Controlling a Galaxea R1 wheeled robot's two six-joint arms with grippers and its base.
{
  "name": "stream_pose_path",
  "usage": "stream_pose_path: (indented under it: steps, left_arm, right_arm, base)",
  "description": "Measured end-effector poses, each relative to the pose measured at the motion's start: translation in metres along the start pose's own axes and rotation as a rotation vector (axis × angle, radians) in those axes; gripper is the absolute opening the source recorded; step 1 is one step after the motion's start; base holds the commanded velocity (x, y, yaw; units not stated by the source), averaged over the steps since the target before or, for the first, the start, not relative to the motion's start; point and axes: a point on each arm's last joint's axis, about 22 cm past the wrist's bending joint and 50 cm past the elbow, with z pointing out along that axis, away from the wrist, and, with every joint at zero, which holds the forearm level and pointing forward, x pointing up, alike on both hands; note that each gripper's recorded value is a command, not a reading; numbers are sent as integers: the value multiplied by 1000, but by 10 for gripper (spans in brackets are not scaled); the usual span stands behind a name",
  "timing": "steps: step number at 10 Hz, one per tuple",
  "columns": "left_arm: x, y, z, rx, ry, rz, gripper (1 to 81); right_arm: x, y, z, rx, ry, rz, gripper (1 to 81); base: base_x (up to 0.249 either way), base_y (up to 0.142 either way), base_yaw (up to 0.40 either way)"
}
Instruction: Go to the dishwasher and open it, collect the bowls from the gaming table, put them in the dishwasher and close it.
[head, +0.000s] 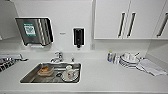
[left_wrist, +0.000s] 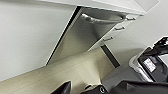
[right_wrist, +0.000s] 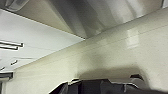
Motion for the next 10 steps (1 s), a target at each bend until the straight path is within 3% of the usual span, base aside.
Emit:
stream_pose_path:
  steps: [2, 3, 5, 7, 8, 10]
  left_arm:
    - [0, -18, 11, 8, -14, -13, 811]
    - [11, -25, 10, 18, -1, 3, 811]
    - [28, -19, 7, 7, 15, 38, 811]
    - [55, -11, 5, -6, 53, 92, 811]
    - [65, -12, 6, -6, 54, 99, 811]
    - [74, -24, 16, -5, 25, 94, 811]
  right_arm:
    - [4, 9, 16, -4, -16, 14, 811]
    - [13, 6, 20, 5, -8, 10, 811]
    - [31, 3, 24, 23, 19, 7, 811]
    - [40, 8, 29, 26, 38, -1, 811]
    - [41, 12, 31, 24, 39, -1, 811]
    - [38, 25, 44, 14, 19, 14, 811]
  base:
    - [0, 0, 0]
    - [0, 0, 0]
    - [0, 0, 0]
    - [0, 0, 0]
    - [0, 0, 0]
    - [0, 0, 0]
